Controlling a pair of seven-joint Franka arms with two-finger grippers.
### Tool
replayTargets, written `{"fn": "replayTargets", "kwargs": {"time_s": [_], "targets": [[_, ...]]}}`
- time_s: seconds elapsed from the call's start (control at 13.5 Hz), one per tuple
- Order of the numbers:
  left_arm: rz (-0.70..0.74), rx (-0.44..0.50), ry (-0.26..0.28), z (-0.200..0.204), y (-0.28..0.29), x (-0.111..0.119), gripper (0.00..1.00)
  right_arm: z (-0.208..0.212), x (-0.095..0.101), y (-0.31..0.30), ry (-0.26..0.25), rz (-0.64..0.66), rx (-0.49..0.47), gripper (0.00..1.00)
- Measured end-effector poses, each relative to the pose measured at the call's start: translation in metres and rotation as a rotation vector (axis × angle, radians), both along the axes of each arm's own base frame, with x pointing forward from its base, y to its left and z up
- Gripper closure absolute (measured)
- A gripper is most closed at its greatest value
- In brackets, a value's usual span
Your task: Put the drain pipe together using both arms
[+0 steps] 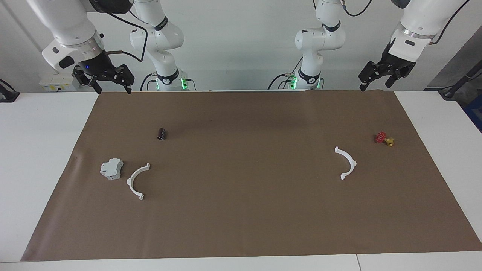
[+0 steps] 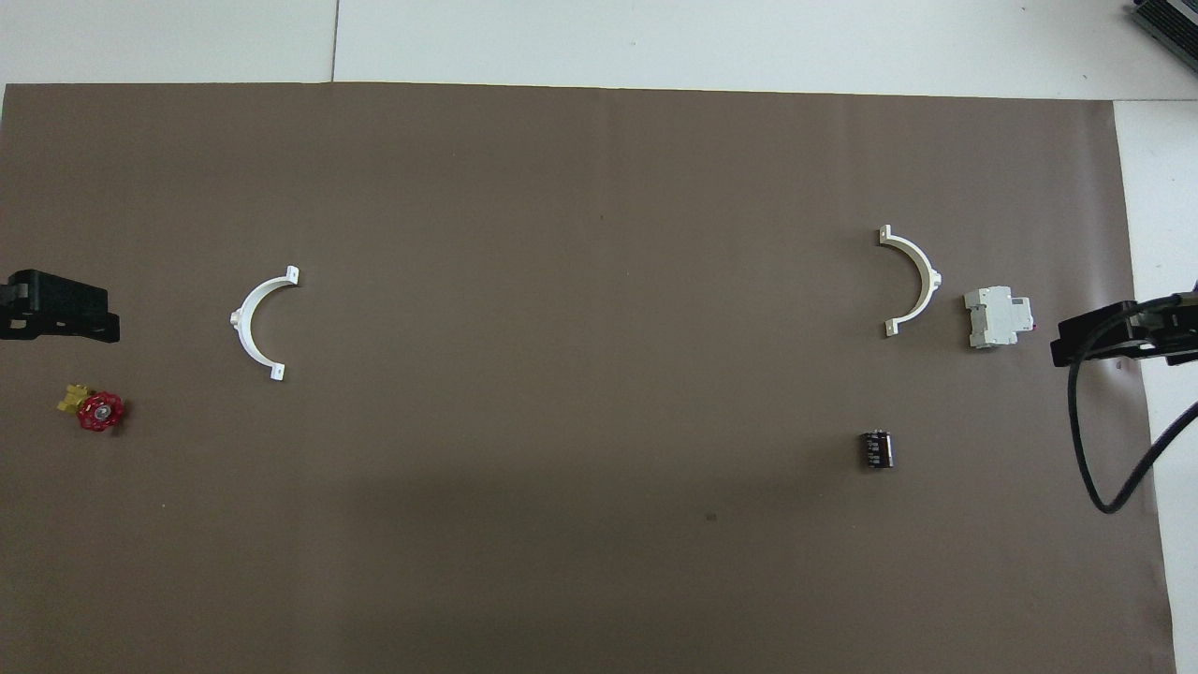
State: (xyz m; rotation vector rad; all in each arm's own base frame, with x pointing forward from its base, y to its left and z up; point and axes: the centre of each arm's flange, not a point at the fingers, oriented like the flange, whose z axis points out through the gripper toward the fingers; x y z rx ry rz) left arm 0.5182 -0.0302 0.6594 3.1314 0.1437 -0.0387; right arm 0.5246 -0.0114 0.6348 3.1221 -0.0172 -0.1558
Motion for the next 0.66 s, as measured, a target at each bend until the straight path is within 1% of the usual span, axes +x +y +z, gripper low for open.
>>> {"fn": "replayTargets", "kwargs": {"time_s": [0.59, 0.66], "targets": [[0.0, 0.0, 0.0, 0.0, 0.0, 0.0, 0.0, -0.0015, -0.0002, -0.0007, 0.003, -0.001, 0.0, 0.0], [0.0, 0.0, 0.0, 0.0, 0.0, 0.0, 0.0, -0.0051, 0.0011, -0.0005, -0.004, -0.001, 0.001, 0.0]]}}
